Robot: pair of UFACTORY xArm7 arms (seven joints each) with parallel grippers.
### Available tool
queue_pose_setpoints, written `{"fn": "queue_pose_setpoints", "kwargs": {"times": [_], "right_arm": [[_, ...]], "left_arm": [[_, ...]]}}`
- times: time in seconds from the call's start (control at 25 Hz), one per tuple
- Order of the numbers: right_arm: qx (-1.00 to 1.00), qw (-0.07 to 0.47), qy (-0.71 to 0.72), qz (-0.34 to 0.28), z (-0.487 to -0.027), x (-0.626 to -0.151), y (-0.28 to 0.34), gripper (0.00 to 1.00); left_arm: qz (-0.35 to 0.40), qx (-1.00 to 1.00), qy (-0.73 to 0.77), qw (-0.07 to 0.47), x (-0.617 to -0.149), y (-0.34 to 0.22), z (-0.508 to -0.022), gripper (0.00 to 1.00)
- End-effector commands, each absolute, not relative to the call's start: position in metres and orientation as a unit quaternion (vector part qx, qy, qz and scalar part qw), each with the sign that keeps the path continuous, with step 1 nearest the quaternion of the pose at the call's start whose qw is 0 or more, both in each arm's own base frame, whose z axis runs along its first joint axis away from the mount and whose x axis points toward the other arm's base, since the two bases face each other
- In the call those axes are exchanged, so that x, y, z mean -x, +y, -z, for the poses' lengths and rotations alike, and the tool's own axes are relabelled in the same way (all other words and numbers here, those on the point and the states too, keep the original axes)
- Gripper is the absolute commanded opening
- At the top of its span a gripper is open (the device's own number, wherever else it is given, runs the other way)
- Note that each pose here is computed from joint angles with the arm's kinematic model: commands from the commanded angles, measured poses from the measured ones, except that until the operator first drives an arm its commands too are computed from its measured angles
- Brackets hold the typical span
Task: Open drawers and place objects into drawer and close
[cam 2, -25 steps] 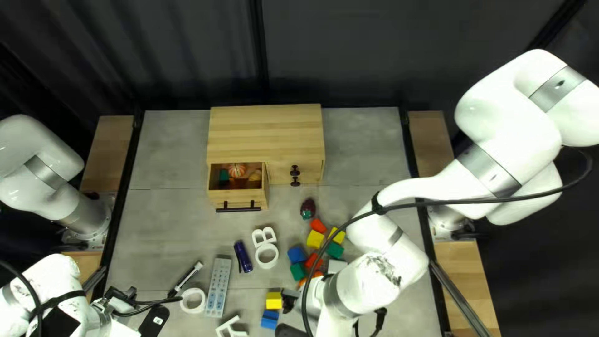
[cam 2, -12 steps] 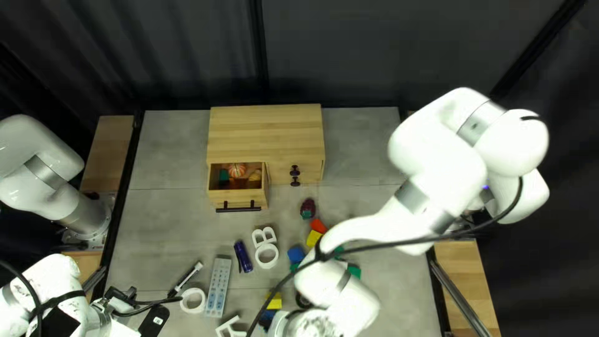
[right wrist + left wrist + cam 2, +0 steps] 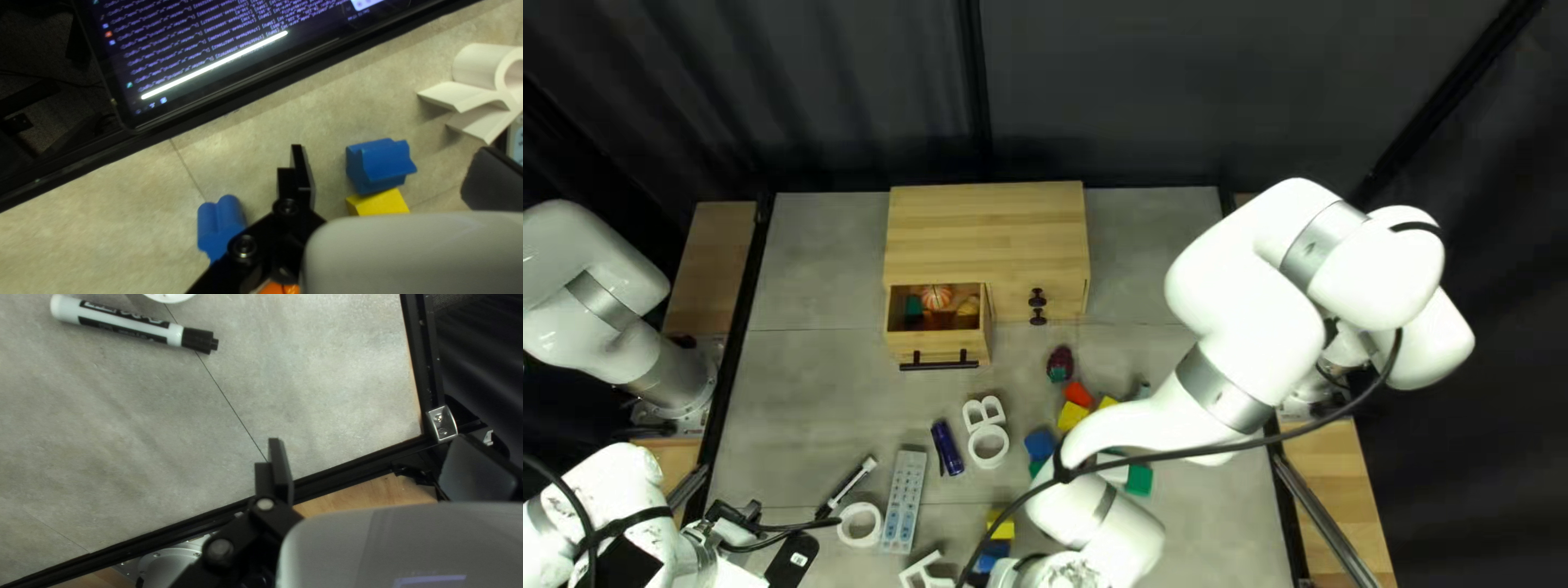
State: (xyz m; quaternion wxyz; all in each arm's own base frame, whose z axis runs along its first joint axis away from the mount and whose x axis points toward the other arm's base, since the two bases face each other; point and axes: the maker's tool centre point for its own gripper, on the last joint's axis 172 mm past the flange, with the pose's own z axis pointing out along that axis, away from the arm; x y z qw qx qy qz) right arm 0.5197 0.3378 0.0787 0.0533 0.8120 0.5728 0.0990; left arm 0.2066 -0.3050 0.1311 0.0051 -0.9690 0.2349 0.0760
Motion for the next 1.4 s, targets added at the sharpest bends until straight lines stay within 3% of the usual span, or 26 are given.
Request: {"fn": "queue_pose_setpoints", "kwargs": {"times": [0.04,0.92,0.96,1.0,1.04,1.08,1.4], "right_arm": [[-0.810,0.052,0.575,-0.099,-0.071,-0.524,0.329,1.00],[-0.812,0.011,0.576,-0.094,-0.036,-0.541,0.306,1.00],[-0.812,0.011,0.576,-0.094,-0.035,-0.541,0.304,0.93],[-0.812,0.011,0.576,-0.094,-0.034,-0.541,0.303,0.68],[-0.811,0.012,0.577,-0.095,-0.034,-0.542,0.302,0.13],[-0.811,0.012,0.577,-0.095,-0.034,-0.542,0.302,0.03],[-0.812,0.026,0.574,-0.107,-0.057,-0.552,0.299,0.03]], "left_arm": [[-0.076,0.969,0.235,0.005,-0.207,-0.305,-0.131,1.00],[-0.076,0.969,0.235,0.005,-0.207,-0.305,-0.131,1.00],[-0.076,0.969,0.235,0.005,-0.207,-0.305,-0.131,1.00],[-0.076,0.969,0.235,0.005,-0.207,-0.305,-0.131,1.00],[-0.076,0.969,0.235,0.005,-0.207,-0.305,-0.131,1.00],[-0.076,0.969,0.235,0.005,-0.207,-0.305,-0.131,1.00],[-0.076,0.969,0.235,0.005,-0.207,-0.305,-0.131,1.00]]}}
